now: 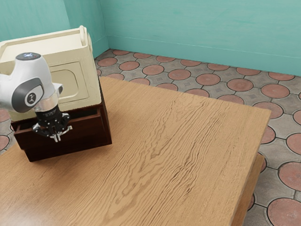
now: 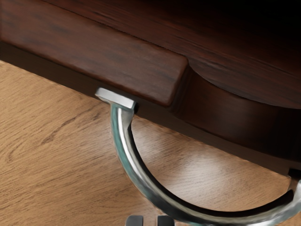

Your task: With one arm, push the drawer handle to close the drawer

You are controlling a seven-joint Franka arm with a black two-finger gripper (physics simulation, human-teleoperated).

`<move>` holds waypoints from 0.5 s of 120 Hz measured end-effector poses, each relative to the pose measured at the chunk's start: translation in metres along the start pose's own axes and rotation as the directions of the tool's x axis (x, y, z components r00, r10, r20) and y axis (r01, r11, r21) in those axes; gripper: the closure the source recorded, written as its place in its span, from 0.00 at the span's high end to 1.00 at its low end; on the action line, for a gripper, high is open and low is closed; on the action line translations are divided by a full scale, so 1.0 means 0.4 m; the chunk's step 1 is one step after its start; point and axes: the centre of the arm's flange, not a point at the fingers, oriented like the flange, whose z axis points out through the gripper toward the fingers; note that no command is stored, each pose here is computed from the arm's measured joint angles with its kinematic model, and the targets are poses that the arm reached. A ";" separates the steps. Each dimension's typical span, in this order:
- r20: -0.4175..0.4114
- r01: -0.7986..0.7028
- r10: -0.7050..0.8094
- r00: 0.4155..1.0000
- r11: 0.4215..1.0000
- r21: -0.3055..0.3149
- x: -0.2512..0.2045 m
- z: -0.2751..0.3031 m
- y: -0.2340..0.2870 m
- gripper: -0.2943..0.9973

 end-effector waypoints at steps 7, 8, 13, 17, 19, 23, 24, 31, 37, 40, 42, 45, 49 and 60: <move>-0.013 -0.003 0.003 1.000 1.000 -0.001 0.013 0.015 0.003 0.19; -0.015 -0.004 0.004 1.000 1.000 -0.002 0.014 0.018 0.004 0.19; -0.026 -0.008 0.007 1.000 1.000 -0.008 0.024 0.025 0.009 0.19; -0.037 -0.010 0.009 0.999 1.000 -0.017 0.036 0.023 0.019 0.19; -0.042 -0.011 0.010 0.999 1.000 -0.021 0.042 0.022 0.024 0.19; -0.054 -0.015 0.013 0.998 0.999 -0.029 0.054 0.019 0.036 0.19; -0.053 -0.010 0.008 0.999 0.999 -0.030 0.056 0.019 0.039 0.19; -0.020 0.133 -0.135 0.991 0.989 -0.057 0.041 0.016 0.074 0.19; -0.002 0.229 -0.229 0.973 0.971 -0.069 0.033 0.014 0.099 0.19; 0.001 0.261 -0.262 0.965 0.962 -0.073 0.031 0.014 0.107 0.19; 0.002 0.277 -0.278 0.961 0.958 -0.075 0.030 0.014 0.111 0.19; 0.001 0.288 -0.289 0.957 0.955 -0.077 0.030 0.014 0.114 0.19; -0.013 0.261 -0.263 0.965 0.962 -0.076 0.028 0.012 0.107 0.19; -0.033 0.158 -0.161 0.986 0.984 -0.087 -0.075 -0.074 0.109 0.20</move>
